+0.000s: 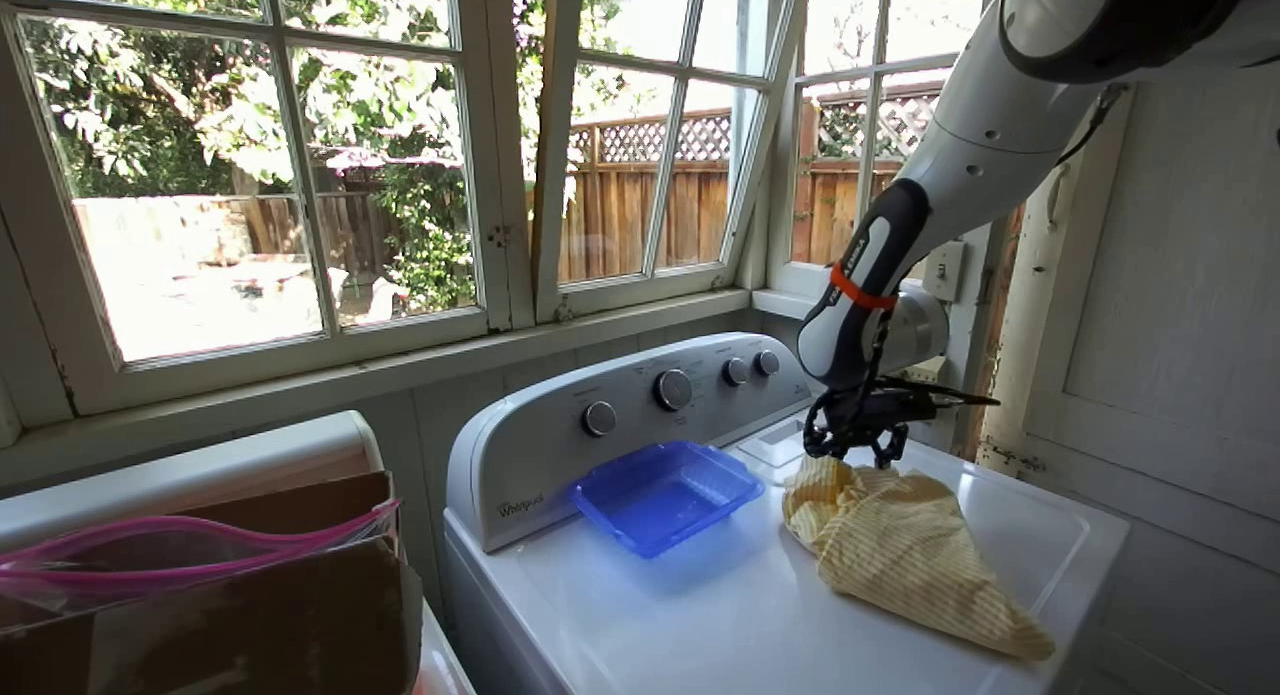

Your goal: Fold the yellow towel and move it to the right

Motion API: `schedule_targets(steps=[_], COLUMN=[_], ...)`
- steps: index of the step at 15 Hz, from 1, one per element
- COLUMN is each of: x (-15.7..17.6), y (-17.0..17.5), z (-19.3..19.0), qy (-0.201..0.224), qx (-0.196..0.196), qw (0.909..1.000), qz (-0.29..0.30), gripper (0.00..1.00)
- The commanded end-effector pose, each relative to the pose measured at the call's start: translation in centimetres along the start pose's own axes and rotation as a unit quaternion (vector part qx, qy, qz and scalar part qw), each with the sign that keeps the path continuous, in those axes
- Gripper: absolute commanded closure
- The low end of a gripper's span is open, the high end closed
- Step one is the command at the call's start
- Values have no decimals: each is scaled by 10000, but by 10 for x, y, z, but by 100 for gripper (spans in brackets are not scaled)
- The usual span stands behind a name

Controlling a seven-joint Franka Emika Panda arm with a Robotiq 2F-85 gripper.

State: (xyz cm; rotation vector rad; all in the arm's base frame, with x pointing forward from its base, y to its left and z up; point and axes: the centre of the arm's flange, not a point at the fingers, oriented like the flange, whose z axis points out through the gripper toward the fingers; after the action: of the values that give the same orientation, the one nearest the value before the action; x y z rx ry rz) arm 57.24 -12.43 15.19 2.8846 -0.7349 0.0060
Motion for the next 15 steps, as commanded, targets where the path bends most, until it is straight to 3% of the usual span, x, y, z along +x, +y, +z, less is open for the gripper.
schedule_targets(steps=[1,4,10,13,15], x=[5,7,13,19,21], y=[-4,-5,-1,3,4], z=[-2,-13,-71,-99,-114], qy=[-237,-394,-196,514,1169], qx=[-28,29,186,220,248], qw=[9997,9992,9992,9969,9906], qz=[-33,-7,306,562,672], gripper=[73,97,99,98,98])
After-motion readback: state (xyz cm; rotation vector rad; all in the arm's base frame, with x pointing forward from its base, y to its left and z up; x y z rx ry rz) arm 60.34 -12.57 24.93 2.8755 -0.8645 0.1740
